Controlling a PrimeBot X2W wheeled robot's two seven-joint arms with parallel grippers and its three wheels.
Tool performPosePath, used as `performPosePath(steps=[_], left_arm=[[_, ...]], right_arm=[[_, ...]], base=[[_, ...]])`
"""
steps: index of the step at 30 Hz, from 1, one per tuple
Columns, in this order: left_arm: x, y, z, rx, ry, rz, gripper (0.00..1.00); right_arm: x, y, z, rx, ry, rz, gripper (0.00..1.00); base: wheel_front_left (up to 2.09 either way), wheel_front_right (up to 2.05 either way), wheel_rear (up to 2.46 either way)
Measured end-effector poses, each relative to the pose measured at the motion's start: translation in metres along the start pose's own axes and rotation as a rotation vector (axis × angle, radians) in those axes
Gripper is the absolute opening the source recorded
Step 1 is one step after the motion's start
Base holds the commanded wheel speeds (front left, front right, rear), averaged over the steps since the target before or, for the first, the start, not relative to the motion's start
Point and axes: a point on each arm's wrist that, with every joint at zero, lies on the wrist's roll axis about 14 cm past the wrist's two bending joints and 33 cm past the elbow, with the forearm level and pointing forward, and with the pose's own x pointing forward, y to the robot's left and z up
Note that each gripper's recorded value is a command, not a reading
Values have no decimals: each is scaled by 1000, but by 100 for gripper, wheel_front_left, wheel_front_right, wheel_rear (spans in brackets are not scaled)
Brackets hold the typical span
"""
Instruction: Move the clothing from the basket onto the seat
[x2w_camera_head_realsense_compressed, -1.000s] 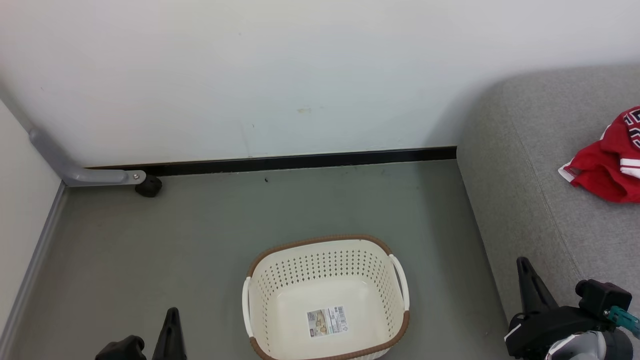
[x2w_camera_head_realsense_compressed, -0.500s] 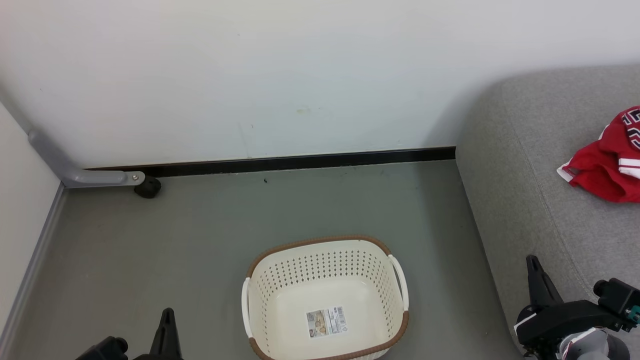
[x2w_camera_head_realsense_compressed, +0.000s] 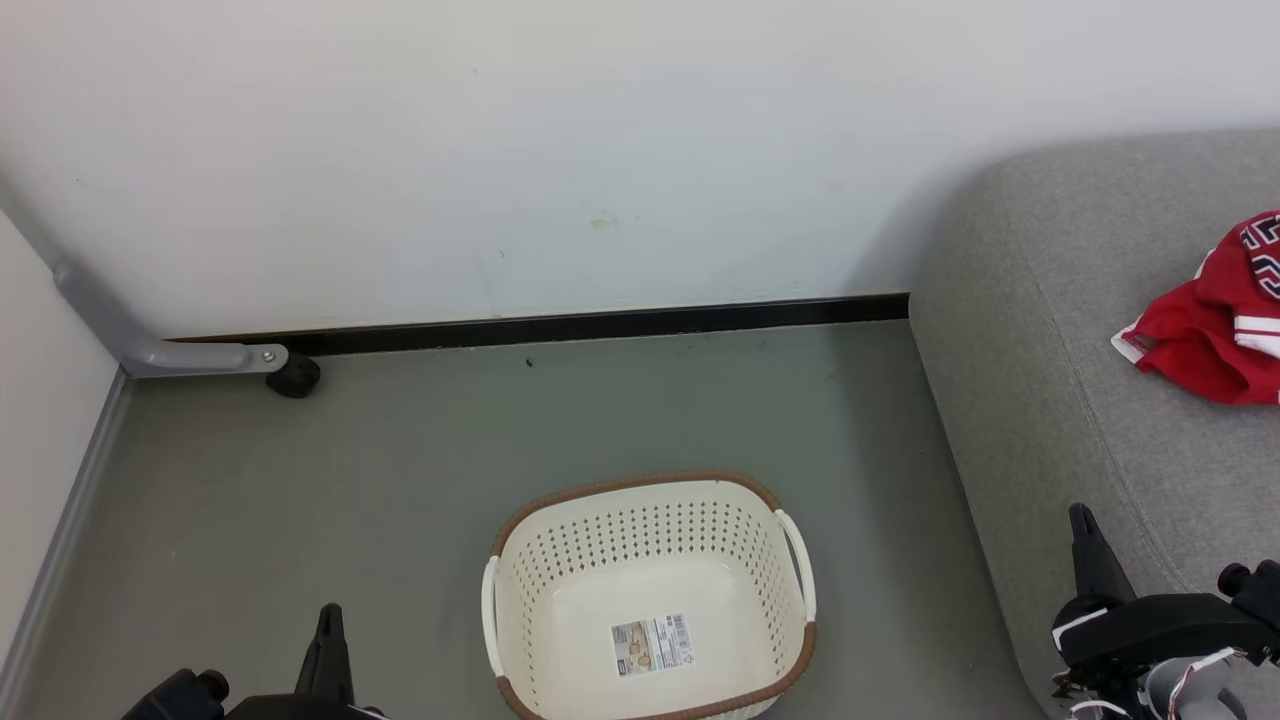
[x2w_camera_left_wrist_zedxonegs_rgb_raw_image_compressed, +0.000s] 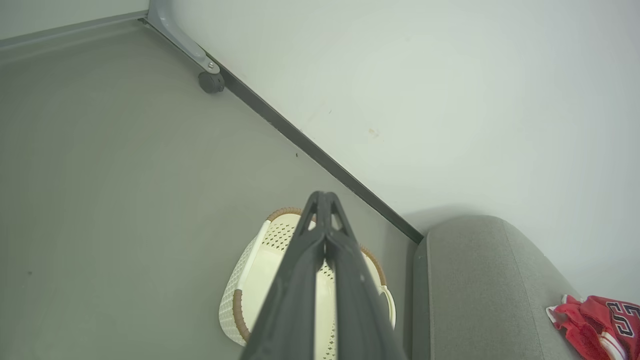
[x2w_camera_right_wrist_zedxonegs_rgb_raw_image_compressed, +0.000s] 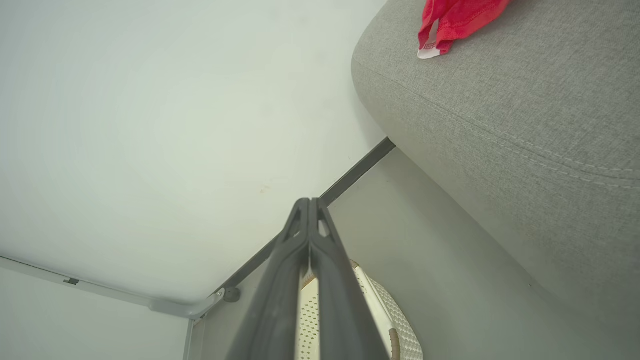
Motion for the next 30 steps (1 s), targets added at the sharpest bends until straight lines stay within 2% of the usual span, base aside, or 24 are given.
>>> performPosePath(steps=[30], left_arm=[[6,-19,15,-396,15,-87,0]], right_arm=[[-3,-3,16,421,-30,9,0]], base=[[0,0,0]])
